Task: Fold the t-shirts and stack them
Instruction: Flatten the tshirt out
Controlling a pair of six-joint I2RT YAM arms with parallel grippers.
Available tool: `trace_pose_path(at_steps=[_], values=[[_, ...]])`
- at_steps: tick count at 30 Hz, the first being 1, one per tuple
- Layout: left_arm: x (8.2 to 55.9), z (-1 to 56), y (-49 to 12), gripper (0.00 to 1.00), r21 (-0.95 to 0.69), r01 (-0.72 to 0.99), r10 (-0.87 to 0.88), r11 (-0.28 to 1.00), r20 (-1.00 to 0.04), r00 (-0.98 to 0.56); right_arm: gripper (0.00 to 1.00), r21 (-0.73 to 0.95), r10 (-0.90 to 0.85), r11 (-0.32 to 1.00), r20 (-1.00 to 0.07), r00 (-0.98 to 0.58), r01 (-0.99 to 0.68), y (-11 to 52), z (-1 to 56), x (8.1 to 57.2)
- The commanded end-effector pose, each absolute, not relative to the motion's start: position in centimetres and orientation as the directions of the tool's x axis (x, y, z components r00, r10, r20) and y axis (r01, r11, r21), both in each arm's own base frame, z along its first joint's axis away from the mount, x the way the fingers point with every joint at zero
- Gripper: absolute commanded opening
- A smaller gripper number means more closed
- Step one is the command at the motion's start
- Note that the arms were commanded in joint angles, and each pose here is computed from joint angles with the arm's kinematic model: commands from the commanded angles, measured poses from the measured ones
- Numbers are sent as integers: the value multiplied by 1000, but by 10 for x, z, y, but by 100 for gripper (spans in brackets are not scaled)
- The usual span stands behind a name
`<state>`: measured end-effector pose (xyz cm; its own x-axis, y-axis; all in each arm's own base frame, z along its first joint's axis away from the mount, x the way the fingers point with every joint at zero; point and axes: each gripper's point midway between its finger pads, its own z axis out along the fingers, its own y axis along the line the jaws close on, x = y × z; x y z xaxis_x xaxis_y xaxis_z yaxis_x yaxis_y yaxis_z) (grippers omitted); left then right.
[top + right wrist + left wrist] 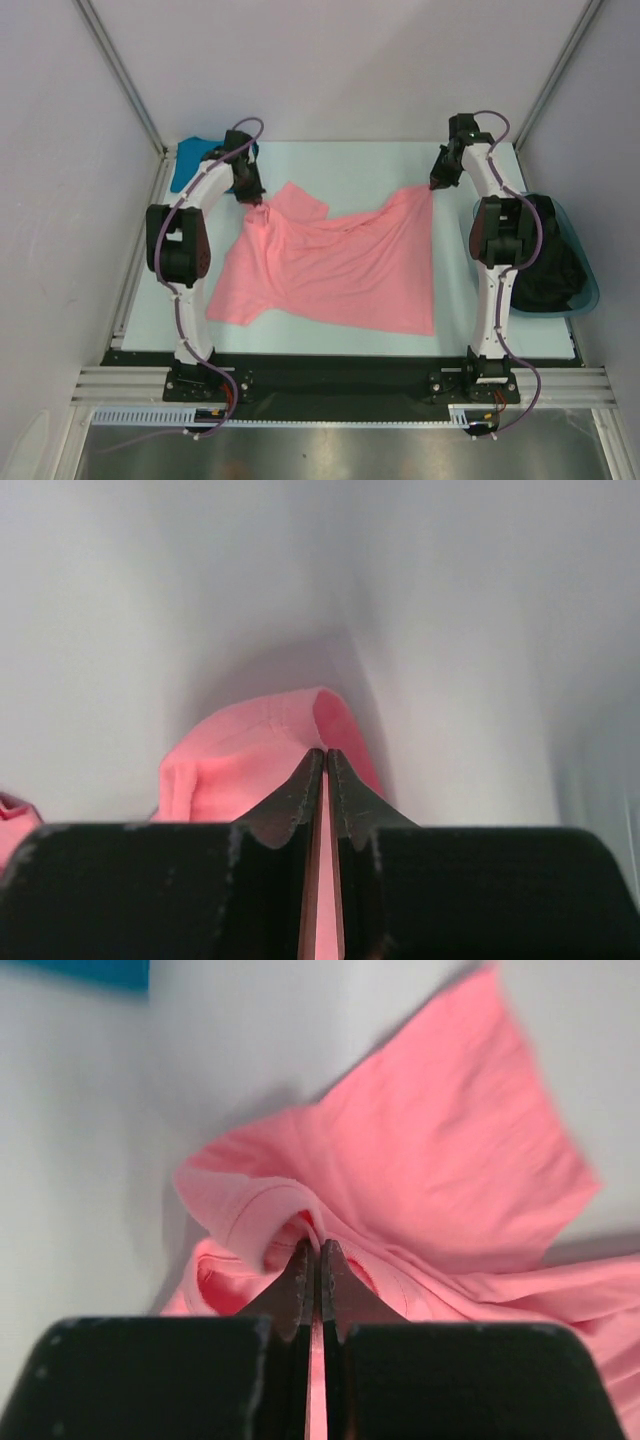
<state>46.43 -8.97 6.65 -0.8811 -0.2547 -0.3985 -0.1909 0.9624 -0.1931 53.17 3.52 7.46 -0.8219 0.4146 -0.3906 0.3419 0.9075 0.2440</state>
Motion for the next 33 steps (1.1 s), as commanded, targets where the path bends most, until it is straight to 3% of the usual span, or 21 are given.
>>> trace_pose_path(at_steps=[1, 4, 5, 8, 9, 12, 17, 18, 20, 23, 24, 26, 31, 33], values=[[517, 115, -93, 1, -234, -167, -268, 958, -522, -809, 10, 269, 392, 918, -502, -771, 291, 31, 96, 576], [540, 116, -96, 7, -259, -171, -288, 951, -533, -795, 13, 308, 391, 915, -528, -754, 260, 37, 100, 597], [547, 113, -96, 22, -256, -176, -291, 950, -532, -795, 16, 320, 414, 906, -546, -728, 276, 22, 105, 604], [552, 117, -91, 56, -236, -194, -295, 952, -543, -786, 21, 367, 438, 893, -570, -695, 262, 22, 116, 618], [551, 128, -86, 67, -217, -197, -288, 956, -563, -775, 31, 379, 444, 889, -572, -689, 258, 22, 121, 619], [536, 155, -69, 85, -164, -221, -275, 961, -615, -739, 49, 374, 450, 887, -578, -680, 270, 21, 142, 613], [479, 167, -52, 82, -126, -227, -256, 966, -621, -741, 54, 280, 432, 901, -494, -754, 333, 19, 139, 558], [454, 140, -47, 79, -119, -245, -268, 962, -565, -780, 54, 274, 423, 905, -505, -753, 325, 24, 156, 545], [425, 150, -42, 72, -149, -251, -291, 956, -574, -766, 53, 238, 394, 918, -443, -805, 319, 36, 138, 515], [373, 122, -21, 63, -142, -335, -359, 931, -508, -783, 52, 249, 331, 940, -492, -806, 234, 66, 164, 488], [351, 101, -12, 62, -136, -386, -403, 913, -454, -794, 52, 238, 315, 944, -455, -833, 227, 73, 147, 470], [334, 94, -8, 58, -154, -437, -458, 886, -429, -779, 51, 266, 279, 949, -465, -840, 168, 96, 158, 448], [303, 56, 9, 57, -218, -585, -624, 781, -307, -719, 50, 259, 199, 960, -369, -908, 105, 122, 127, 380], [301, 45, 15, 52, -234, -615, -658, 753, -292, -694, 49, 269, 181, 959, -339, -923, 89, 129, 115, 362]])
